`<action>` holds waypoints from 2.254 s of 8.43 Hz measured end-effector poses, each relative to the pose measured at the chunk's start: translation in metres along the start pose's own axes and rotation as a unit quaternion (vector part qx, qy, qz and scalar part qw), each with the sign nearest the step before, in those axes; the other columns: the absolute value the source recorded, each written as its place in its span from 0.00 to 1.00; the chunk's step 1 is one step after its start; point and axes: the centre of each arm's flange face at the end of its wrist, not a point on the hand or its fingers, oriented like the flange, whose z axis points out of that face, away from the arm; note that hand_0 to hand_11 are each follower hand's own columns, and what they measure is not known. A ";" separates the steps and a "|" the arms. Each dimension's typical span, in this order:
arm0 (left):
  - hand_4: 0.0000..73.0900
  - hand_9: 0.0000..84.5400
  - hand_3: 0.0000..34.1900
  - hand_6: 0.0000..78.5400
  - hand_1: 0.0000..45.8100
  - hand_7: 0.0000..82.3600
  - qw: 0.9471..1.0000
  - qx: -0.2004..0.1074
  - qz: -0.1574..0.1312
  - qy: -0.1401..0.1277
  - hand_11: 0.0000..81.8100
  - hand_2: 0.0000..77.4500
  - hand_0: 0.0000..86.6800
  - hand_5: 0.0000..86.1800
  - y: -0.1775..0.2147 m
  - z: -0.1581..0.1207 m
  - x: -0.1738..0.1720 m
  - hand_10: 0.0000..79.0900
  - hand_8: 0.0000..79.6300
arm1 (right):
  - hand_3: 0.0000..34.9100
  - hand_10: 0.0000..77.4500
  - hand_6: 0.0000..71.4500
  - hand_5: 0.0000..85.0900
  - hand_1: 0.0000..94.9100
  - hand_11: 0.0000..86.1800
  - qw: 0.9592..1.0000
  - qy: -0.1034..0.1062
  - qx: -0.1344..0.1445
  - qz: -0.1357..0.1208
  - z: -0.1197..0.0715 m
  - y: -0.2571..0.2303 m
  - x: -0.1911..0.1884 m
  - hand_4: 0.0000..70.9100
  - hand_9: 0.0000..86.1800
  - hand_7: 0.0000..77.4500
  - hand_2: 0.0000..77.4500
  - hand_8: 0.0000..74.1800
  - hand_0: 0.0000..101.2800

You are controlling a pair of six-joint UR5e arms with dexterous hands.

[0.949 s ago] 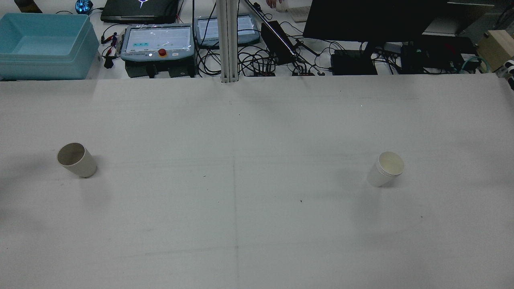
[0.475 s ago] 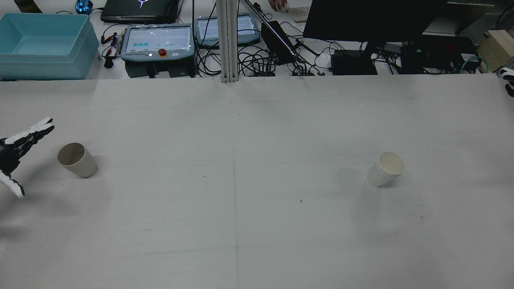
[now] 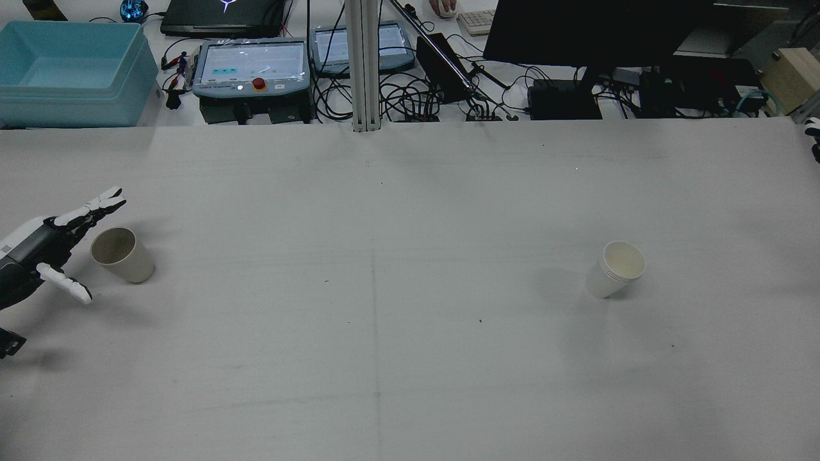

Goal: Pour water
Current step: 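Close the left hand fingers around the white paper cup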

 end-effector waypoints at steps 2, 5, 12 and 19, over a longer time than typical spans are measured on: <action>0.31 0.11 0.01 0.10 0.20 0.09 1.000 0.008 0.002 -0.006 0.04 0.01 0.60 0.09 -0.009 0.008 -0.011 0.01 0.10 | 0.00 0.01 0.08 0.20 0.10 0.01 1.000 0.000 0.001 0.000 0.000 -0.001 0.000 0.11 0.01 0.09 0.08 0.01 0.46; 0.22 0.05 0.15 0.06 0.20 0.01 1.000 0.018 0.005 -0.009 0.01 0.01 0.60 0.04 -0.025 0.008 -0.021 0.00 0.07 | 0.00 0.01 0.08 0.19 0.11 0.01 1.000 0.001 0.001 0.000 0.000 -0.002 0.001 0.13 0.01 0.07 0.08 0.01 0.45; 0.22 0.07 0.18 0.06 0.20 0.05 0.999 0.031 0.016 -0.022 0.01 0.01 0.62 0.08 -0.019 0.024 -0.027 0.00 0.08 | 0.00 0.01 0.08 0.19 0.09 0.01 1.000 -0.002 -0.003 0.000 0.000 0.002 -0.001 0.13 0.01 0.08 0.07 0.01 0.46; 0.31 0.12 0.03 0.10 0.20 0.11 0.999 0.039 0.021 -0.027 0.01 0.01 0.61 0.09 -0.016 0.039 -0.033 0.00 0.11 | 0.00 0.01 0.06 0.17 0.13 0.01 1.000 -0.002 0.001 0.000 -0.002 -0.001 -0.001 0.10 0.01 0.05 0.11 0.01 0.45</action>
